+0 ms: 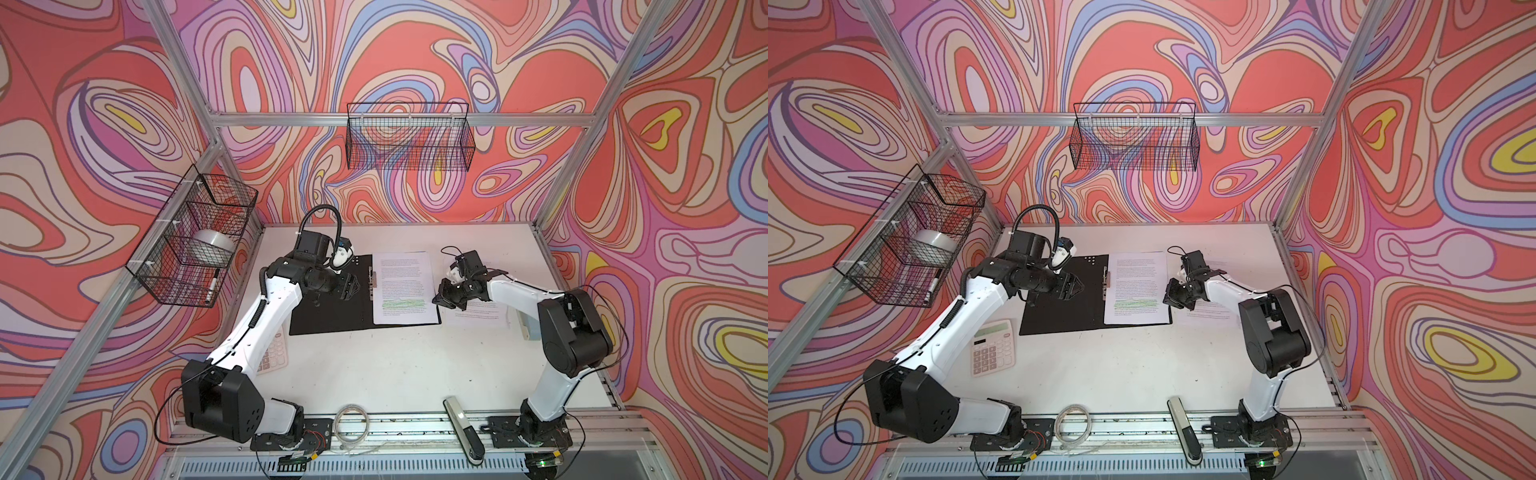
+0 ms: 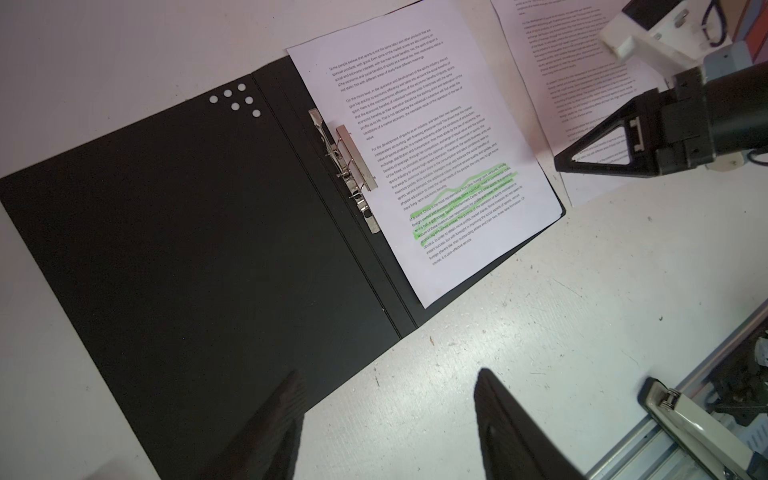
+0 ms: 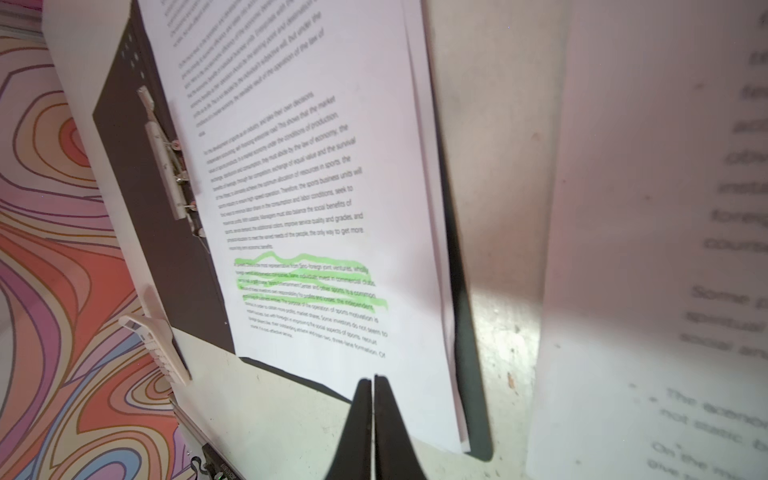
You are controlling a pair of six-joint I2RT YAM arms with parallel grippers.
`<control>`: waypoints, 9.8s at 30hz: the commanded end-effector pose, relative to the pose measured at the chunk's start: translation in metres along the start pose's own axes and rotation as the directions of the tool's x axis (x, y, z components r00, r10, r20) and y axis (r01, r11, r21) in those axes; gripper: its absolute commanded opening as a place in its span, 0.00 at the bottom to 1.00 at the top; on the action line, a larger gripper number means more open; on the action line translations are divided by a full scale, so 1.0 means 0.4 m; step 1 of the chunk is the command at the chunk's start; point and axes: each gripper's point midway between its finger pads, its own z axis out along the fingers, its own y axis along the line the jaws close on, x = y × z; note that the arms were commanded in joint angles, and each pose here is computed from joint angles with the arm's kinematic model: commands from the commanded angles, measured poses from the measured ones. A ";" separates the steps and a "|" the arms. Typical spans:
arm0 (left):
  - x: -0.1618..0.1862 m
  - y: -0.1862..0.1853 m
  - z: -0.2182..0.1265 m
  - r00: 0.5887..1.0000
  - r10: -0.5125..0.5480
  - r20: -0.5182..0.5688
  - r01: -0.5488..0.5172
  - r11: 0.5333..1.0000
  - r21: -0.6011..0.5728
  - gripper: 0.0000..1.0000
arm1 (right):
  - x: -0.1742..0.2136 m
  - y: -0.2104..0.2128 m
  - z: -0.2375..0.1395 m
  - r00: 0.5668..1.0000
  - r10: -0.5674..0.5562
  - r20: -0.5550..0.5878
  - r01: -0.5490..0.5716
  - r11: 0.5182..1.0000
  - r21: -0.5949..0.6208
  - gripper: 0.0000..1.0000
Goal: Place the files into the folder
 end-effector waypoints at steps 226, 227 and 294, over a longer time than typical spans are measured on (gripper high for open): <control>-0.128 -0.210 0.231 0.935 -0.317 -0.159 0.350 0.893 0.282 0.88 | -0.159 -0.256 -0.388 0.815 0.234 0.530 -0.340 0.934 0.109 0.37; -0.126 -0.208 0.231 0.939 -0.308 -0.156 0.341 0.899 0.274 0.88 | -0.172 -0.262 -0.376 0.840 0.208 0.501 -0.324 0.933 0.157 0.41; -0.188 -0.491 0.728 0.944 -0.130 -0.302 0.230 0.917 0.325 1.00 | -0.371 -0.393 -0.159 0.977 0.208 0.047 -0.213 0.957 0.197 0.48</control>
